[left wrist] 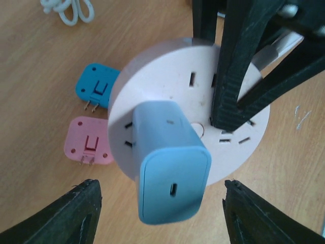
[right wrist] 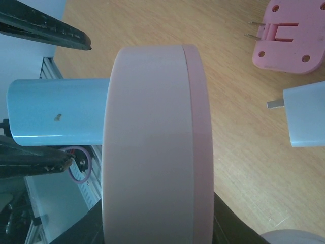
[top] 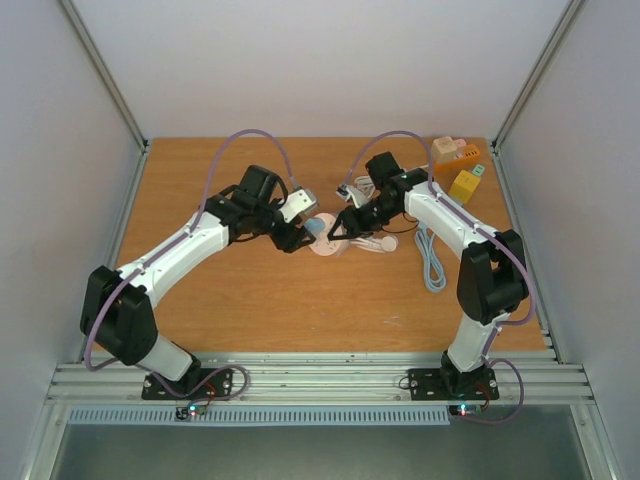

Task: Pull the plug off the socket
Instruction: Remove the plug from the socket.

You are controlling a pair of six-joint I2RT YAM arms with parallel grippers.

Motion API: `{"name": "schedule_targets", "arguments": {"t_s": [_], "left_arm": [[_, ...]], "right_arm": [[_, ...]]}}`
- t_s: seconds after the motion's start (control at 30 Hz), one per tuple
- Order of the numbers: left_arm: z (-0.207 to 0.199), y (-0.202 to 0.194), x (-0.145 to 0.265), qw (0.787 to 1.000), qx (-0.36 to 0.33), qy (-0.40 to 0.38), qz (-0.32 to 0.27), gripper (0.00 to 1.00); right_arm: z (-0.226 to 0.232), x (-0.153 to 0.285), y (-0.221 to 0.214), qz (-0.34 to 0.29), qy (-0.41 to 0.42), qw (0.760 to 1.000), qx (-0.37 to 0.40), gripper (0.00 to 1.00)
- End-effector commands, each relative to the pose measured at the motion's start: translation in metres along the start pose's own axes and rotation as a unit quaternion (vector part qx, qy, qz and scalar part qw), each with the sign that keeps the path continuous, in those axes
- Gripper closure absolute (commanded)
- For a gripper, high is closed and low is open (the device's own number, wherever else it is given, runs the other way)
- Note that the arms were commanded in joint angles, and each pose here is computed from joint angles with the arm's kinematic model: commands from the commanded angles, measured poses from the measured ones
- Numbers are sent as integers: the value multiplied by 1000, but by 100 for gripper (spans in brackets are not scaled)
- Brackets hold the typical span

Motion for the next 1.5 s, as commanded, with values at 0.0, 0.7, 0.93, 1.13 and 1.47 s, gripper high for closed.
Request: {"name": "schedule_targets", "arguments": {"t_s": [0.0, 0.7, 0.93, 1.13, 1.47], "left_arm": [[7, 21, -1, 999, -13, 14, -26, 34], [9, 13, -15, 1000, 15, 9, 0, 99], [15, 21, -11, 999, 15, 19, 24, 100], [11, 25, -9, 1000, 16, 3, 15, 100], [2, 21, 2, 999, 10, 20, -37, 100]], "right_arm": [[4, 0, 4, -5, 27, 1000, 0, 99], [-1, -1, 5, -9, 13, 1000, -3, 99], [-8, -4, 6, -11, -7, 1000, -4, 99], [-6, -3, 5, -10, -6, 1000, 0, 99], [-9, 14, 10, -28, 38, 998, -28, 99]]}}
Point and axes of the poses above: each gripper's point midway between its finger pads, its own x axis back along the fingers, its own z axis along the line the jaws close on, y = z × x, the point moved 6 cm from there along x, back along the fingers, and after that the axes turned 10 degrees about -x, right-handed, at the moved point
